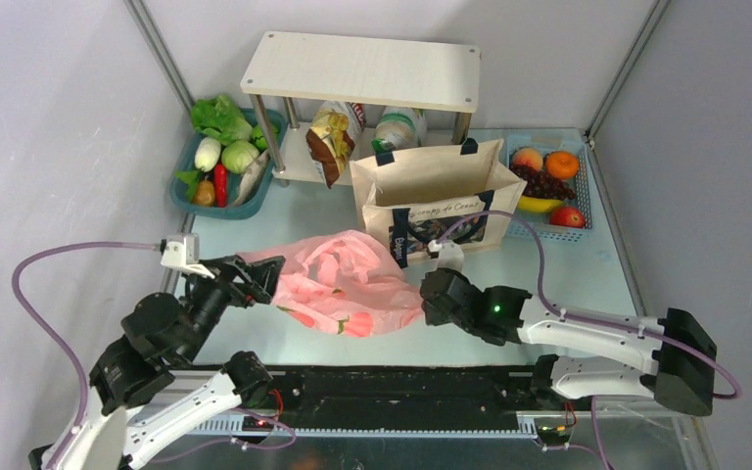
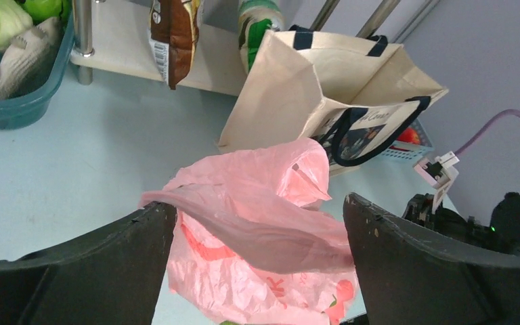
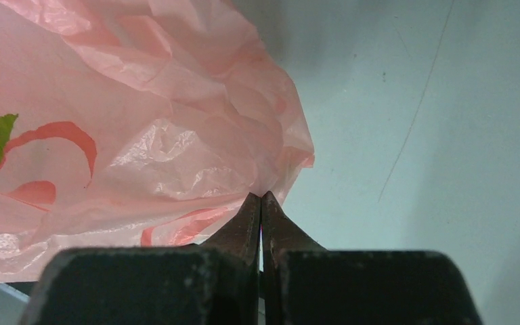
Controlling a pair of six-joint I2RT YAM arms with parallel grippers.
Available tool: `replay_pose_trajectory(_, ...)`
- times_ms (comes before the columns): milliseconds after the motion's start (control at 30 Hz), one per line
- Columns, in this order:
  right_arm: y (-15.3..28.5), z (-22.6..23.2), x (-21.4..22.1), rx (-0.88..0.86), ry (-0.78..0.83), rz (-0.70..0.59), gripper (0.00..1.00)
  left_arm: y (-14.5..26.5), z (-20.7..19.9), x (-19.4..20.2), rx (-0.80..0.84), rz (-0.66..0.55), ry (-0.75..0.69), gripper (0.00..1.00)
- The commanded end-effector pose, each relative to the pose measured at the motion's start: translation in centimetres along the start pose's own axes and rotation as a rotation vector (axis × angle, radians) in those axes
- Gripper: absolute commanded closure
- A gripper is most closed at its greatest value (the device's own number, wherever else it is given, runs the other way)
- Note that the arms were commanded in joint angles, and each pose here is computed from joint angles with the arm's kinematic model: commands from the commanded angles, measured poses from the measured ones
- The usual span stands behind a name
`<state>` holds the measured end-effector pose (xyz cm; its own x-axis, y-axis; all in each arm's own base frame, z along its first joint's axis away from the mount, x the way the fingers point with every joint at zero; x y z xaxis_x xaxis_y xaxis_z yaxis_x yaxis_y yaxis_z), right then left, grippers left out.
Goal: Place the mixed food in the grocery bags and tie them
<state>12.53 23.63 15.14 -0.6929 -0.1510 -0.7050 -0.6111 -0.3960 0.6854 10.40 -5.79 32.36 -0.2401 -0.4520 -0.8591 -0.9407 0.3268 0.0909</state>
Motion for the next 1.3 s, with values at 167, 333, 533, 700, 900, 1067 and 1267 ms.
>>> replay_pose_trajectory(167, 2.7, -3.8, -1.6, 0.104, -0.104, -0.022, 1.0, 0.9, -2.1, 0.1, 0.119, 0.085, 0.123, 0.0)
replay_pose_trajectory(333, 2.5, -4.0, -1.3, 0.12, -0.091, -0.006, 1.0, 0.6, -6.7, 1.1, 0.344, 0.23, 0.295, 0.0)
replay_pose_trajectory(533, 3.7, -4.8, -1.8, 0.101, -0.117, -0.012, 1.0, 0.5, -6.0, 1.5, 0.409, 0.222, 0.011, 0.0)
replay_pose_trajectory(700, 4.9, -5.4, -2.0, 0.082, -0.098, 0.002, 1.0, 0.4, -3.8, 3.5, 0.408, 0.21, -0.154, 0.0)
replay_pose_trajectory(900, 5.6, -5.2, -2.2, 0.064, -0.082, 0.022, 1.0, -0.5, -3.3, 6.6, 0.45, 0.332, -0.276, 0.01)
replay_pose_trajectory(1067, 5.5, -4.8, -2.2, 0.034, -0.073, 0.035, 1.0, -1.3, -2.2, 7.1, 0.392, 0.335, -0.38, 0.08)
replay_pose_trajectory(1267, 5.3, -4.5, -2.1, 0.018, -0.063, 0.048, 1.0, -1.8, -1.1, 7.4, 0.313, 0.365, -0.457, 0.19)
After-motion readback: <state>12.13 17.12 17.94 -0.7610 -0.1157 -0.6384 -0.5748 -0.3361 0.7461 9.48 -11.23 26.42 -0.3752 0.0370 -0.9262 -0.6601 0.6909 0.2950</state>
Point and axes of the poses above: each gripper's point midway between its finger pads, its own y axis back along the fingers, its own z axis along the line the jaws close on, x = y × z, the point moved 6 cm from there along y, back along the fingers, and after that the axes turned 6 degrees about y, right-handed, at the moved point
